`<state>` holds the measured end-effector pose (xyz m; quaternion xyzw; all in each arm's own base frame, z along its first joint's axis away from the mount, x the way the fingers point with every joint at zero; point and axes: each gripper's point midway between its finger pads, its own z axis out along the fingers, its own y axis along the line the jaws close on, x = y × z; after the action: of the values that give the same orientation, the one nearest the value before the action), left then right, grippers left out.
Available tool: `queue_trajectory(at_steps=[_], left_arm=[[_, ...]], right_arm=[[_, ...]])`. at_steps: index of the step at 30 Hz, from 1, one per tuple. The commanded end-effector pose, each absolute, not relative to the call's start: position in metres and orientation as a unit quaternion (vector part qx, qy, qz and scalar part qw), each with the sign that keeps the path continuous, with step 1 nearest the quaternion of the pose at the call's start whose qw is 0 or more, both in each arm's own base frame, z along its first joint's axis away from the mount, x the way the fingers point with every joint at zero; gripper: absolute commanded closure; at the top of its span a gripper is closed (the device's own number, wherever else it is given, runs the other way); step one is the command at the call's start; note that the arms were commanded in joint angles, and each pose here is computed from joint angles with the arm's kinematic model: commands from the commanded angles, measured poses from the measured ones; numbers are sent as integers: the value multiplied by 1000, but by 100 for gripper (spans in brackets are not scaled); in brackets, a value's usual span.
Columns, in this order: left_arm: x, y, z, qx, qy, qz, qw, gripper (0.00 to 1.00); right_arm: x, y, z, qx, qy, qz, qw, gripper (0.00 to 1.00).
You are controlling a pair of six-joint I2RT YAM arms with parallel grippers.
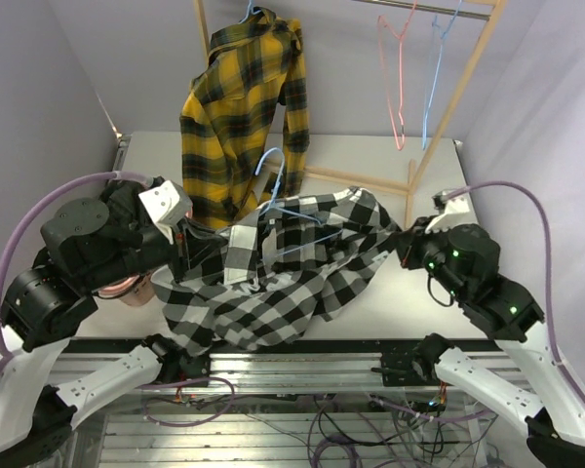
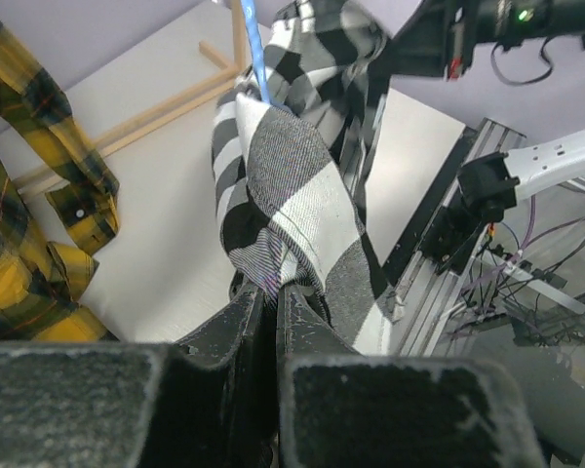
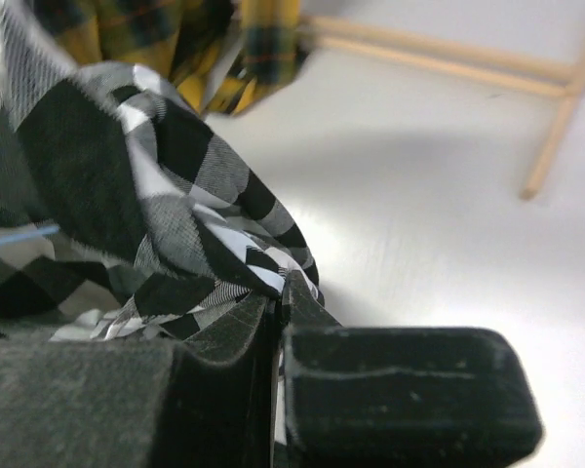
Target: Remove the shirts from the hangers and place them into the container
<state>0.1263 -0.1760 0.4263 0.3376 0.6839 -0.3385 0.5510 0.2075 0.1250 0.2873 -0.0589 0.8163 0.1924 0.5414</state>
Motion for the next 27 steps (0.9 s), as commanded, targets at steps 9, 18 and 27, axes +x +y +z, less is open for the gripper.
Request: queue_trajectory(at_steps=[9,18,27], left_arm=[[82,-173,469,366,596,-408,586,93],[72,-176,459,383,598,-423,563,93],[84,-188,444,391,602,-423,553,93]], right_arm=[[235,62,355,57,758,68,646,100],[246,117,389,-18,740,168,651,100],[184,148,397,-186,747,255,585,56]])
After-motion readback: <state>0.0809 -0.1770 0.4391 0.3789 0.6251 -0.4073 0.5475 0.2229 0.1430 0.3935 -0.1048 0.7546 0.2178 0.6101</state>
